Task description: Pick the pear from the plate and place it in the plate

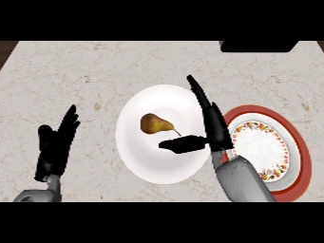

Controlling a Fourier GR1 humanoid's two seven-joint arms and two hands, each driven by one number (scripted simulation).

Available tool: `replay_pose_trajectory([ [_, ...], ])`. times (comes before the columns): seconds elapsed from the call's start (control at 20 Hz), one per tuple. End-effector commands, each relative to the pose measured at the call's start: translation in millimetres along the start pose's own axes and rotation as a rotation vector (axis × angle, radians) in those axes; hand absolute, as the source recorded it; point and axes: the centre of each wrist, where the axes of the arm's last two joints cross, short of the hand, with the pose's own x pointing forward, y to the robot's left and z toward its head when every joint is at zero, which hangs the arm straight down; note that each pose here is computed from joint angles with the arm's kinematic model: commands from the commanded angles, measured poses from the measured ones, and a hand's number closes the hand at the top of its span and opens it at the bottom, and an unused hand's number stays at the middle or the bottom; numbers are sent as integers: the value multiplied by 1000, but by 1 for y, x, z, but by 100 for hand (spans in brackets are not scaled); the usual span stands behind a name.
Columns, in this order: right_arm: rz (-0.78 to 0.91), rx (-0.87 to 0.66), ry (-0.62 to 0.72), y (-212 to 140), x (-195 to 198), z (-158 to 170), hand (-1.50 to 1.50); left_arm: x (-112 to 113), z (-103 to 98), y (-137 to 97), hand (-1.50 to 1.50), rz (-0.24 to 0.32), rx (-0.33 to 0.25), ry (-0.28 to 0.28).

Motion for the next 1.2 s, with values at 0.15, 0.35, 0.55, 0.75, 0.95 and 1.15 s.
replay_pose_trajectory([
  [0.15, 7, 21, -20, 2, 0, 1, -150, 4, -3, 9, 0, 3, -15, 2],
  [0.35, 41, -10, 10, 2, -25, 18, -150, 8, -10, -10, 0, 13, -4, 3],
  [0.55, 121, -4, 54, 22, -14, 9, -150, -9, 0, 23, 0, 9, 5, -8],
  [0.75, 125, -44, 52, -6, -51, 16, -150, 6, 0, -10, 0, 12, -5, 3],
  [0.95, 145, -70, 69, -7, -46, 10, -150, 0, -11, 23, 0, 4, 13, -28],
  [1.15, 164, -99, 80, -11, -49, 5, -150, -13, -8, -21, 0, 19, -27, 15],
])
